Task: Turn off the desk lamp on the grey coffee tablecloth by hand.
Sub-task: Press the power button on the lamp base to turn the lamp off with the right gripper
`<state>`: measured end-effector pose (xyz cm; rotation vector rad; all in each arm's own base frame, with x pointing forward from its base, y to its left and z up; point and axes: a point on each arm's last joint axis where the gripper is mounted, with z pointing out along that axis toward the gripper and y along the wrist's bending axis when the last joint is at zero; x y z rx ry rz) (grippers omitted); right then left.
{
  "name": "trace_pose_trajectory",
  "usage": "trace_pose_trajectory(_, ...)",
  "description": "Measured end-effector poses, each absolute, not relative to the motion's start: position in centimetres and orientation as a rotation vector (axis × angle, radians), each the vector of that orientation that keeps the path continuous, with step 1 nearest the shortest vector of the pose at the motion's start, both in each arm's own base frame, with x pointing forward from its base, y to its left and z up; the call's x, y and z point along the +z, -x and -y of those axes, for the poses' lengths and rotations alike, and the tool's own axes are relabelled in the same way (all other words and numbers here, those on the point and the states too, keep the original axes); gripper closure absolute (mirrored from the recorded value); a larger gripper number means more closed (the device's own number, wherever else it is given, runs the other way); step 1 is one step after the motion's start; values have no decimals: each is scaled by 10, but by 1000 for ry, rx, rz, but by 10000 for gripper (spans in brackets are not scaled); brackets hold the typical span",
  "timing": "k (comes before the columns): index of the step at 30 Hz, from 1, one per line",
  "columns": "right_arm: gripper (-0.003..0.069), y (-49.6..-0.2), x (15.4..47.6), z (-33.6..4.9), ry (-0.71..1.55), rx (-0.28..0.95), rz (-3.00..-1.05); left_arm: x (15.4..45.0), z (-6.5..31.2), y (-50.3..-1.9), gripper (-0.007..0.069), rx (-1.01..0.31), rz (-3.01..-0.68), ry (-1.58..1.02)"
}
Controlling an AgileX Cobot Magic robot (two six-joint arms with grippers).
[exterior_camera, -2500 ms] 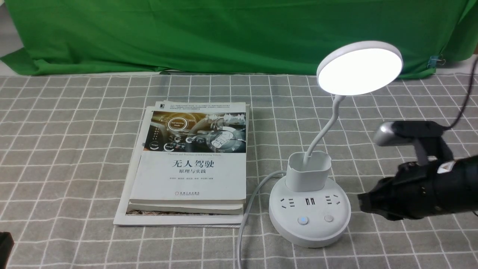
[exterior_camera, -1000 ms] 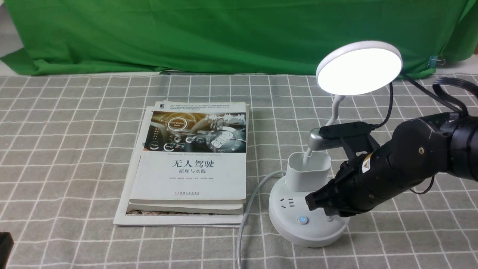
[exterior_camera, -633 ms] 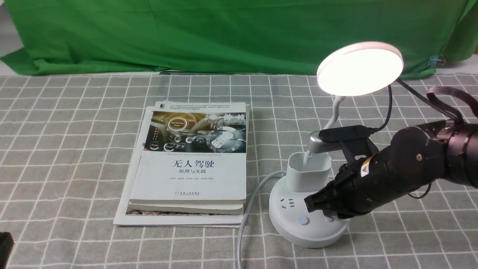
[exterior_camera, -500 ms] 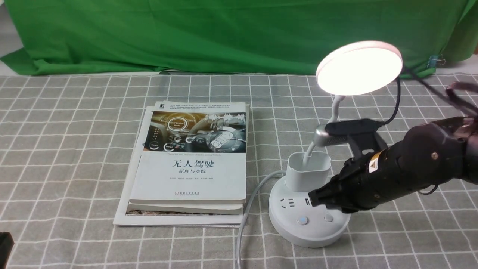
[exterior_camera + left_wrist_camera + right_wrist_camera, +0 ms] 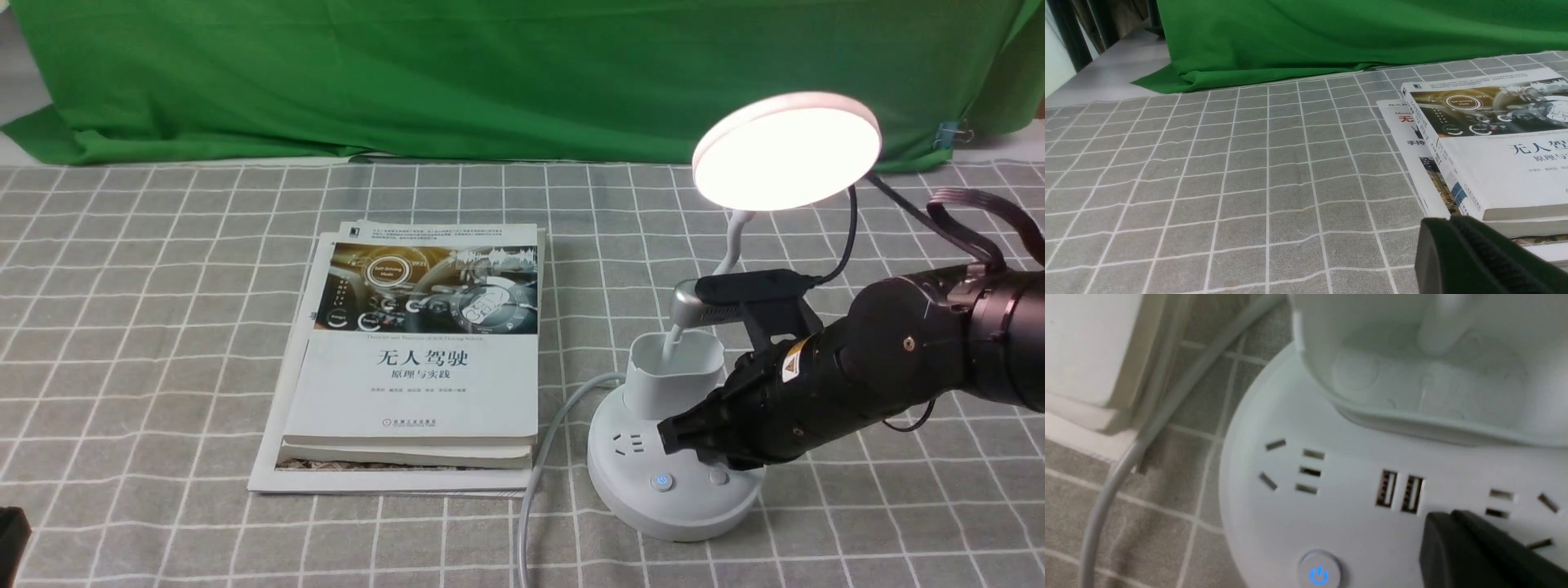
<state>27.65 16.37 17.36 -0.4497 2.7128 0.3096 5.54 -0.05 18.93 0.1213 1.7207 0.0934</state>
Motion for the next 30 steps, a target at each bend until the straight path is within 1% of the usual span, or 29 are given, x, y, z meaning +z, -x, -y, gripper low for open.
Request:
trace_pose_trajectory(5,634,-273,181,-162,458,311,-2712,189,0,-55,624,93,-1721,-121)
trace_pose_trajectory(7,634,-271,193,-161,455,324,-2680,189,0,-55,624,93,-1721,-121)
trace_pose_trajectory(10,634,-269,199,-160,443,334,-2661,189,0,-55,624,93,-1721,-121)
trace_pose_trajectory(16,634,-270,188,-161,445,318,-2713,189,0,-55,624,93,-1721,-121)
trace_pose_trajectory(18,635,-272,175,-162,446,305,-2743,189,0,-55,624,93,-1721,-121)
trace_pose_trajectory(20,635,-275,171,-164,461,304,-2741,189,0,-55,624,93,-1721,-121)
trace_pose_trajectory(24,635,-276,172,-164,461,309,-2736,189,0,-55,624,93,-1721,-121)
trace_pose_trajectory(30,635,-273,181,-163,462,317,-2715,189,0,-55,624,93,-1721,-121)
